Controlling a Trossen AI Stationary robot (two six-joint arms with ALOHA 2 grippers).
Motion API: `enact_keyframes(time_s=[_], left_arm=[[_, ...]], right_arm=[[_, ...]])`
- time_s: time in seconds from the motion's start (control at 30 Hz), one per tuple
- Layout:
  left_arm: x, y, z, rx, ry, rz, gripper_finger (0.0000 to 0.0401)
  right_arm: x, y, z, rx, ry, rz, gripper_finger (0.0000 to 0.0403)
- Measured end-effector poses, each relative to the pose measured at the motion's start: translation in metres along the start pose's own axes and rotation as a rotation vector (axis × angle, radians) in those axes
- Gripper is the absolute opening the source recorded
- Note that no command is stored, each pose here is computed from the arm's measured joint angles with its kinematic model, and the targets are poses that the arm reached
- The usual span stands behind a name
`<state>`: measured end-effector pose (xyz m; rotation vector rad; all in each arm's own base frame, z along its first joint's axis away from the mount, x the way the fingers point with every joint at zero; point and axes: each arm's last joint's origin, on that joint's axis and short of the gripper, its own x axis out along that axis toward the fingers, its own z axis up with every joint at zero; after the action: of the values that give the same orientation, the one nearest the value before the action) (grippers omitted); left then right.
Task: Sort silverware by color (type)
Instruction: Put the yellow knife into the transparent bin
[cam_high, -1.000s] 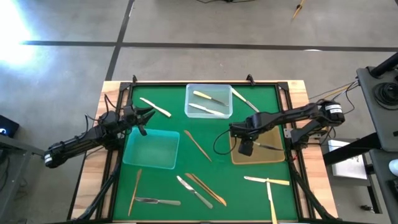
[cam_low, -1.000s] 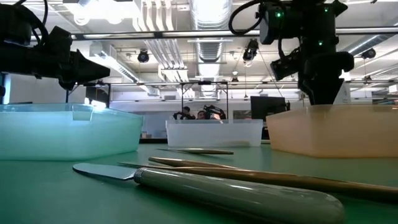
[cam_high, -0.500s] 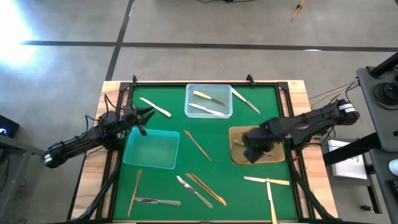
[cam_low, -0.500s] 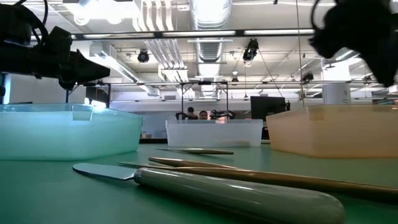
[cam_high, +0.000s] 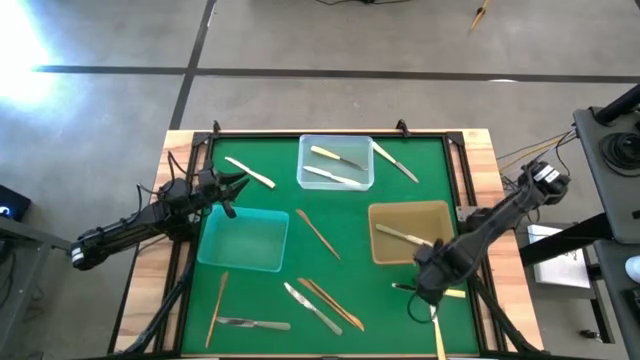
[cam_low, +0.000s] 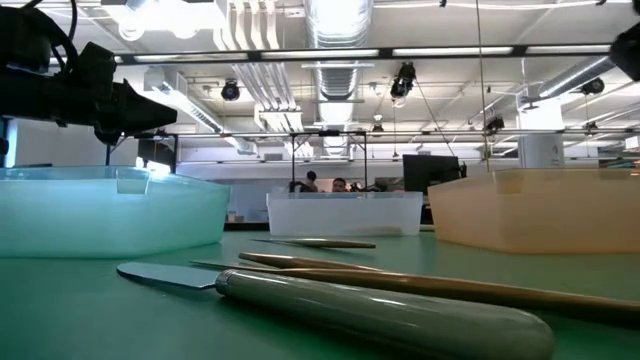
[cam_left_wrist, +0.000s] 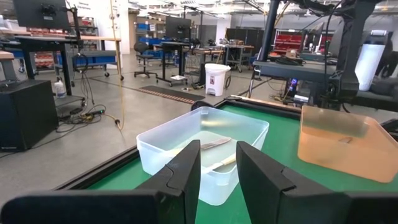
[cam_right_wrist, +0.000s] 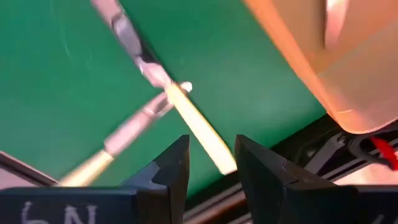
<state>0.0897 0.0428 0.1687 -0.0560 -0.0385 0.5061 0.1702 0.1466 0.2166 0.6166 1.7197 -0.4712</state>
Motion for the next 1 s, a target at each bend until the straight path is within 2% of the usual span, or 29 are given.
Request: enact_keyframes(time_s=[0.13, 0.4, 0.6, 1.0], left_arm=[[0.0, 0.0, 0.0, 0.0, 0.0, 0.0, 0.0087], [0.0, 0.0, 0.0, 0.0, 0.0, 0.0, 0.0087], [0.0, 0.0, 0.0, 0.0, 0.0, 0.0, 0.0087], [0.0, 0.0, 0.0, 0.0, -0.001, 0.0, 0.0087]], right_arm=[[0.007, 0.003, -0.005, -0.099, 0.015, -0.034, 0.0118], [0.027, -0.006, -0.004, -0.076, 0.102, -0.1, 0.0118], [0.046, 0.0, -0.005, -0.119, 0.147, 0.026, 0.0118], [0.068, 0.0, 0.0, -0.256, 0.172, 0.009, 0.0118]])
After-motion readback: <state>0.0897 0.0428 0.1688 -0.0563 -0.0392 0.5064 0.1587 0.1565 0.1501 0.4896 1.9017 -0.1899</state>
